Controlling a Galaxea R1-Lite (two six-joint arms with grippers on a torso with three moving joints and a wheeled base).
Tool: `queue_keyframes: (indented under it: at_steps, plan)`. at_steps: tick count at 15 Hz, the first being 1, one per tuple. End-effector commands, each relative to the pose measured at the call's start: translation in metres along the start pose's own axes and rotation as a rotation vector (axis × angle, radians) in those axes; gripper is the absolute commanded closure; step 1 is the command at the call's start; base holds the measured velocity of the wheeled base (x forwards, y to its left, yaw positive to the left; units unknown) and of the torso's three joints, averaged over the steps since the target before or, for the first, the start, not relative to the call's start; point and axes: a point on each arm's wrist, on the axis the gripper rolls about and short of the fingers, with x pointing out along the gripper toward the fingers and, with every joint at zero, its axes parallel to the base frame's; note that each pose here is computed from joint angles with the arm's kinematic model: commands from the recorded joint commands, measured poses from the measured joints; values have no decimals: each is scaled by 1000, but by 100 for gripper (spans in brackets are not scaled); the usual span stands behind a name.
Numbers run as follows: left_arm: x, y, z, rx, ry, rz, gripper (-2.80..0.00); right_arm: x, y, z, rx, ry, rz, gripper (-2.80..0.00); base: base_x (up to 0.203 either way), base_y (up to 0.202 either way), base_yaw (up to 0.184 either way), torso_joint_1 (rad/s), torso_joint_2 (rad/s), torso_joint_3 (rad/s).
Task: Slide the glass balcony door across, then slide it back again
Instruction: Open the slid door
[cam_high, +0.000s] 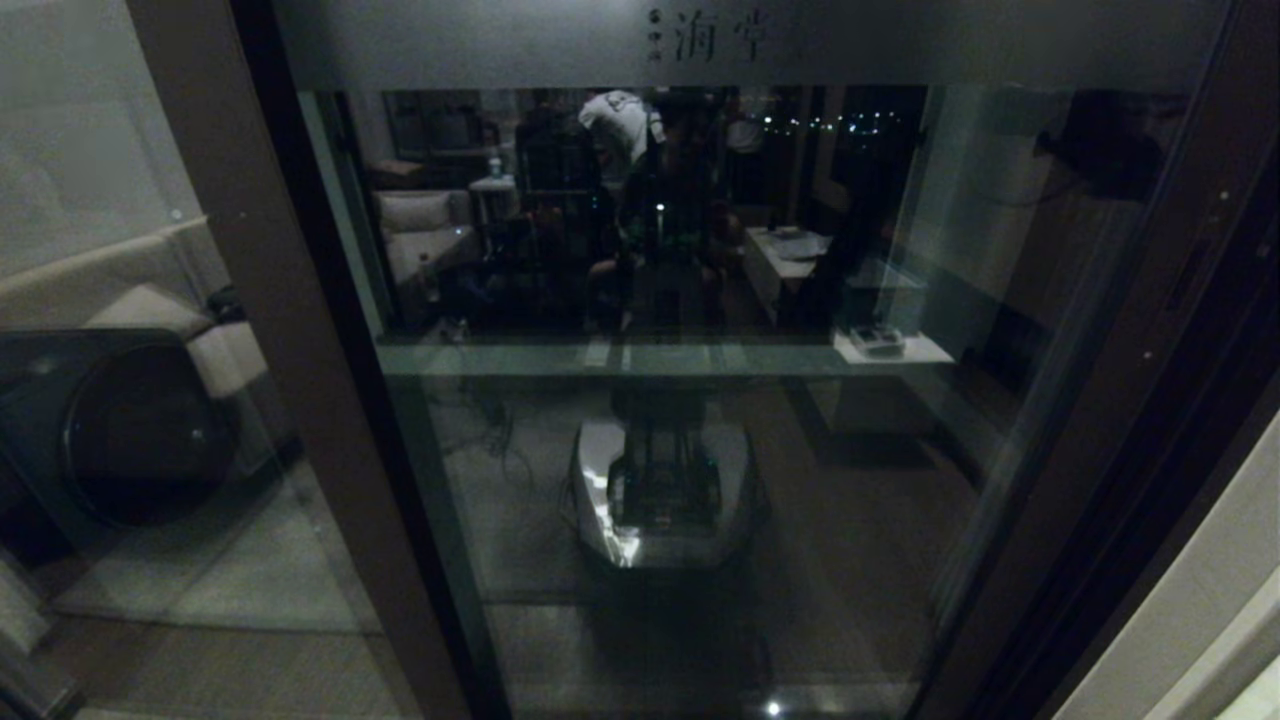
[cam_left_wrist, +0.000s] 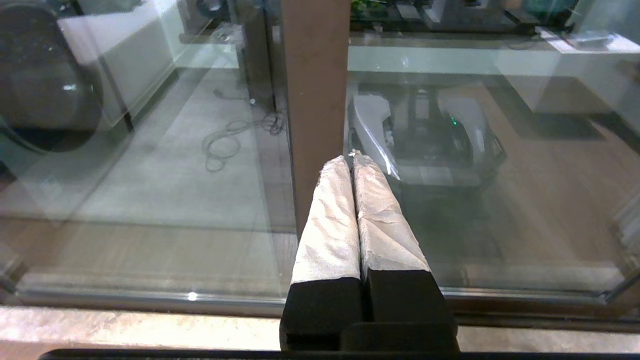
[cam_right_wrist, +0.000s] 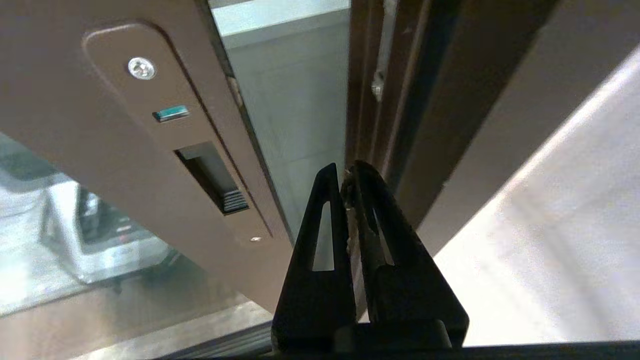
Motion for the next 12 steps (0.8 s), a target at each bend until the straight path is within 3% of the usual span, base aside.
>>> queue_keyframes:
  at_steps: [1,6,12]
  plan:
    - [0,0,0,0,0,1,0,9,0,-5,4,15,19,0,0,0,0,0,0,0]
    - [0,0,0,0,0,1,0,32,3,-7,-18,-35,38,0,0,0,0,0,0,0]
    - [0,0,0,0,0,1,0,66,5,-22,-20,-31,57,0,0,0,0,0,0,0]
